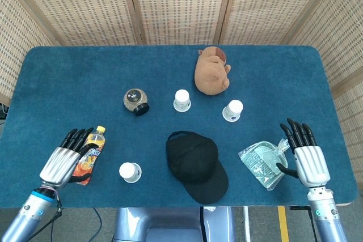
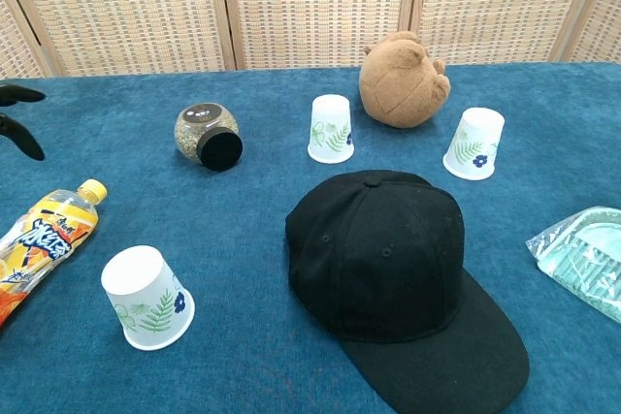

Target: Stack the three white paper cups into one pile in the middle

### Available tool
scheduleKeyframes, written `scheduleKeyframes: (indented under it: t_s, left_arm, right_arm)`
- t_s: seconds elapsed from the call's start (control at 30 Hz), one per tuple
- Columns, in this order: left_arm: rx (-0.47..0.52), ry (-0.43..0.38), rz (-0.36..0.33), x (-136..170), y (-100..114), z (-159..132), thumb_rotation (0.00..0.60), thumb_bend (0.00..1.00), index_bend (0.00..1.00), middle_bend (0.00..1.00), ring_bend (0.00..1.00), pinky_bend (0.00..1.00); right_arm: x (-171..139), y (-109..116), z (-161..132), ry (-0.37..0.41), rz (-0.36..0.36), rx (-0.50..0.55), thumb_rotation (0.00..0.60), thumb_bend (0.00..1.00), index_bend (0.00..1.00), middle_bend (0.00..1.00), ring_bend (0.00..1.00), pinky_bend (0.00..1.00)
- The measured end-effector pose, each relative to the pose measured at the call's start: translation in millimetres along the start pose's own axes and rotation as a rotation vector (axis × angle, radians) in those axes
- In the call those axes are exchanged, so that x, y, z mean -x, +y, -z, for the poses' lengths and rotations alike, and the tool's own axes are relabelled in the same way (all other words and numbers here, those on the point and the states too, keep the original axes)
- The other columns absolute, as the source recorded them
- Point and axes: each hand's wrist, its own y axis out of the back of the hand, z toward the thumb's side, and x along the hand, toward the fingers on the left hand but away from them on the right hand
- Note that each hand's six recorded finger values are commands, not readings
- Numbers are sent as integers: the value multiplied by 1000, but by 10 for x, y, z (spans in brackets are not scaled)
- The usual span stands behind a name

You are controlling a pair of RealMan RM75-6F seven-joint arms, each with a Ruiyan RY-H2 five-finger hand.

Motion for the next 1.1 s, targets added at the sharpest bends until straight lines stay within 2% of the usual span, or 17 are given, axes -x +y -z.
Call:
scheduleKeyframes:
  t_s: [0.33, 0.83, 1.1]
  left_arm:
    - [-48, -95, 90, -195, -92, -332, 600, 125, 311, 0, 0, 0]
    - [-74, -121, 189, -482, -386, -655, 600, 129, 331, 0, 0, 0]
    - [-92, -117, 211, -576, -495, -747, 600, 133, 419, 0, 0, 0]
  right_arm:
    - [14, 25, 46, -13, 3, 19, 600, 88, 57, 0, 0, 0]
    - [38, 67, 103, -22, 8, 45, 600, 87, 64, 0, 0, 0]
    - [36, 81, 108, -23, 12, 52, 600, 88, 64, 0, 0, 0]
